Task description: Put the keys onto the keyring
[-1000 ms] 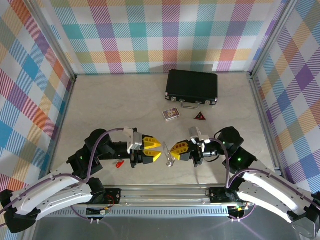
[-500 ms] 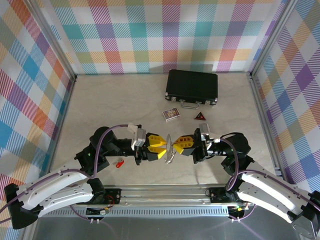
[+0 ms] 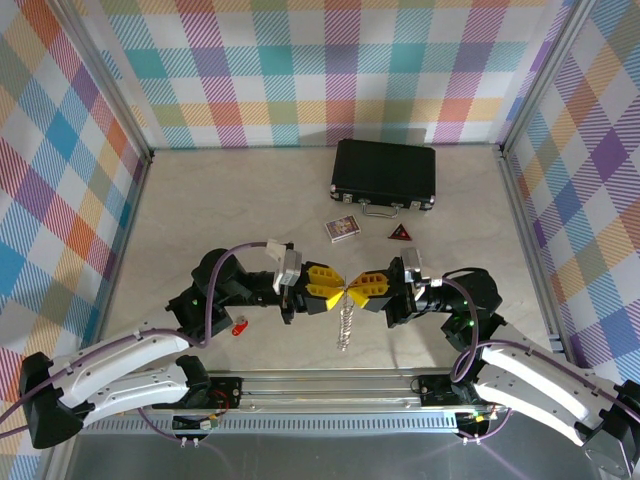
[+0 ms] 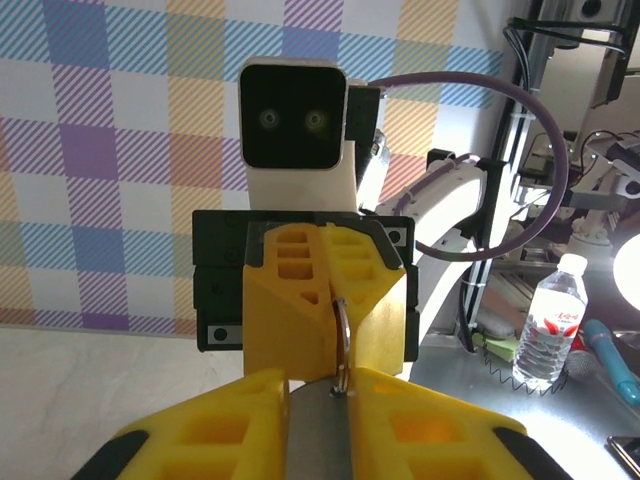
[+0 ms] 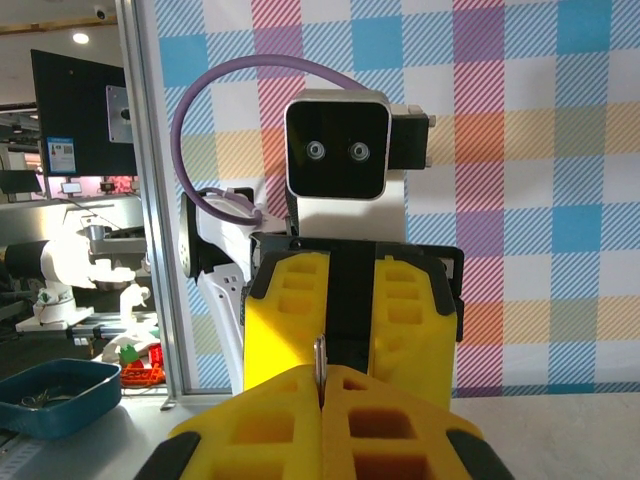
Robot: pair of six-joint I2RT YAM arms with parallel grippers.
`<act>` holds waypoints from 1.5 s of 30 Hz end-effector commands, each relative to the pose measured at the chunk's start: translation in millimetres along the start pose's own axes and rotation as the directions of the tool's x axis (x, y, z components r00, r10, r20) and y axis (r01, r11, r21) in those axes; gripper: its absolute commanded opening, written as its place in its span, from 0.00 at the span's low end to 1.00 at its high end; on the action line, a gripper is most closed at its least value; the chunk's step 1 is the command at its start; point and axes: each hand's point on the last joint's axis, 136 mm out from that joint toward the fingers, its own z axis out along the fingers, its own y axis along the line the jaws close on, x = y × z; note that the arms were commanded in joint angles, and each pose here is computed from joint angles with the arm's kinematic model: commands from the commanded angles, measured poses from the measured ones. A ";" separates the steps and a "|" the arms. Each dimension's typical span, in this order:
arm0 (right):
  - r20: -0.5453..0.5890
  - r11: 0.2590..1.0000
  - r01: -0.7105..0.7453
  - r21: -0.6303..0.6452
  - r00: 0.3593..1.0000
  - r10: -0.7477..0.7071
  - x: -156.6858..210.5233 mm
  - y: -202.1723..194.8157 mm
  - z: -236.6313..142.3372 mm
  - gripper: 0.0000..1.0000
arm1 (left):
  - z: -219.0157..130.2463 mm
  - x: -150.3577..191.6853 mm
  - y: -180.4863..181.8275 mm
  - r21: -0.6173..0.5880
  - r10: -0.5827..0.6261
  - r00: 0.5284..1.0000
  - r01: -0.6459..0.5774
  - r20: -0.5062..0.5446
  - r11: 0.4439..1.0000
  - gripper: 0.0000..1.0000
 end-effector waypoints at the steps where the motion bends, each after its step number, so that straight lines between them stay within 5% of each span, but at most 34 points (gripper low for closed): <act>1: 0.044 0.999 0.037 -0.019 0.998 -0.036 -10.5 8.4 -2.5 0.00 | 0.5 -22.8 -10.7 0.044 0.036 0.997 -0.039 0.073 0.998 0.20; 15: 0.026 0.999 0.039 -0.005 0.999 -0.039 -4.5 4.5 -2.1 0.00 | 2.3 -20.1 -10.5 0.051 0.034 0.998 -0.037 0.059 0.998 0.00; 25: 0.007 0.999 0.041 0.004 0.999 -0.041 1.3 1.7 -1.7 0.00 | 1.5 -17.7 -7.6 0.031 0.036 0.998 -0.038 0.050 0.999 0.15; 37: 0.006 0.999 0.046 0.003 0.999 -0.046 0.9 2.4 -2.1 0.00 | 2.5 -13.6 -6.2 0.027 0.033 0.999 -0.034 0.031 0.999 0.07; 45: 0.006 0.999 0.052 0.010 0.999 -0.052 -0.1 1.8 -2.6 0.00 | 3.3 -7.4 -5.0 0.028 0.019 1.000 -0.019 0.019 0.999 0.10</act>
